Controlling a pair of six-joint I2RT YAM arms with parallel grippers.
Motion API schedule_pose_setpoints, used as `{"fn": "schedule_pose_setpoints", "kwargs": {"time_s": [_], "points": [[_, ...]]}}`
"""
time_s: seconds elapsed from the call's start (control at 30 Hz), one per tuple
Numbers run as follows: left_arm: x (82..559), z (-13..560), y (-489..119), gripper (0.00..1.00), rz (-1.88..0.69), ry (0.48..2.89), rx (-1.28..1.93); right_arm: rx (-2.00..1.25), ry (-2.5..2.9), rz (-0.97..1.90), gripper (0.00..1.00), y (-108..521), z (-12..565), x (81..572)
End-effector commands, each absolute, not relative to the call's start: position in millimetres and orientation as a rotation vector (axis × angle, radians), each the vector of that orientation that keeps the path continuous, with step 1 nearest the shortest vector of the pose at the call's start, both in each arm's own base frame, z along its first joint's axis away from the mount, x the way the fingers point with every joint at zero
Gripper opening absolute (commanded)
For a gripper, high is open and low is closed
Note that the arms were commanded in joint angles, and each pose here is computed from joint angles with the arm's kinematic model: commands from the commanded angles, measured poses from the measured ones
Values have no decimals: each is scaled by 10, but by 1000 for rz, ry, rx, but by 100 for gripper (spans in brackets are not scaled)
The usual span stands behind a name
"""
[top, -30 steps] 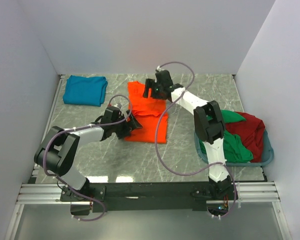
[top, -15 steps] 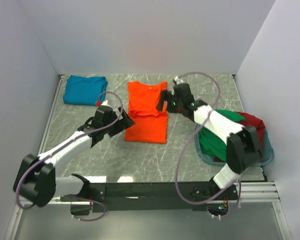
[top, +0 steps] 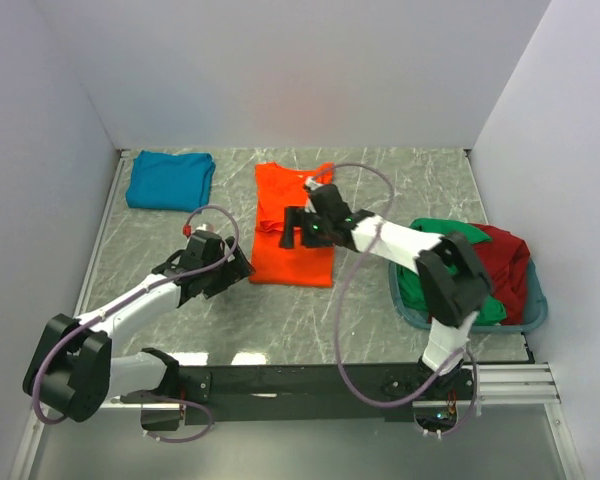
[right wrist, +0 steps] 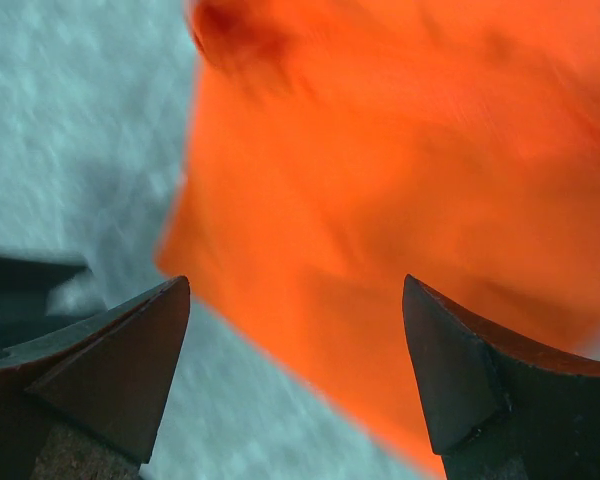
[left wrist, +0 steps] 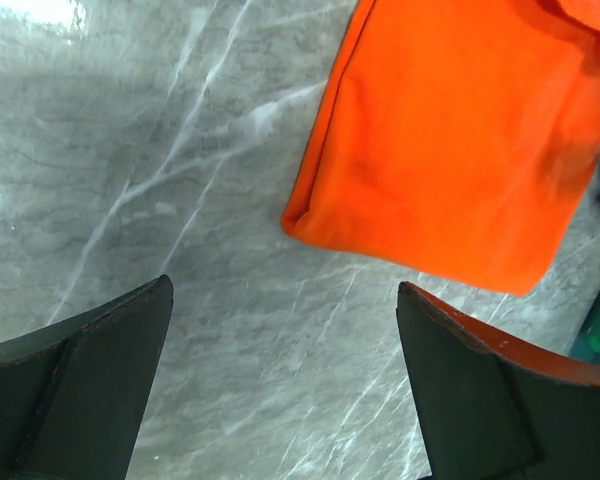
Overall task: Fold and stack the t-shirts
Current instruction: Fold the tshirt
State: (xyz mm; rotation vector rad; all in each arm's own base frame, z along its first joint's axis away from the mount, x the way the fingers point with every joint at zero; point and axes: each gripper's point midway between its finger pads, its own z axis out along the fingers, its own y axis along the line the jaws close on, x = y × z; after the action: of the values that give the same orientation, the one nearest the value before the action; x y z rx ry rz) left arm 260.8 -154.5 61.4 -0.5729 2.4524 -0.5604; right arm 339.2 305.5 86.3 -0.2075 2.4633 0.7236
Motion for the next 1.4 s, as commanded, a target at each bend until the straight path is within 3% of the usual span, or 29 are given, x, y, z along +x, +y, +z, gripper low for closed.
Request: {"fn": "schedule_pose_setpoints", "kwargs": {"time_s": [0.0,0.33,0.5,0.6,0.63,0.67,0.73,0.8,0.83,1.0,1.23,1.37], "points": [[2596,704,-1587,100,-624,2421,-580,-242,2388,769,93,3406,933,3795],[2533,801,-1516,99,-634,2392,-592,-114,2388,644,93,3543,811,4903],[2571,801,-1522,99,-629,2389,-580,-154,2280,629,93,3448,1368,4996],[2644,790,-1586,99,-652,2389,-569,-125,2259,571,93,3188,1542,4777],[2704,825,-1619,96,-669,2373,-561,-113,2308,535,94,3061,1314,4607],[2713,760,-1642,93,-666,2396,-556,-83,2272,543,94,2971,1523,4500],[2777,763,-1692,89,-678,2401,-543,-47,2329,517,94,2760,1227,4179],[2814,667,-1737,85,-676,2434,-529,-6,2297,567,94,2654,1366,3960],[2855,672,-1764,80,-680,2436,-525,9,2358,551,94,2543,1113,3739],[2865,473,-1867,68,-712,2491,-506,-9,2410,681,92,2468,995,3198],[2807,271,-1875,29,-710,2536,-534,-16,2530,702,86,2412,624,2773],[2816,210,-1866,24,-689,2553,-535,-35,2572,754,78,2488,514,2612]]}}
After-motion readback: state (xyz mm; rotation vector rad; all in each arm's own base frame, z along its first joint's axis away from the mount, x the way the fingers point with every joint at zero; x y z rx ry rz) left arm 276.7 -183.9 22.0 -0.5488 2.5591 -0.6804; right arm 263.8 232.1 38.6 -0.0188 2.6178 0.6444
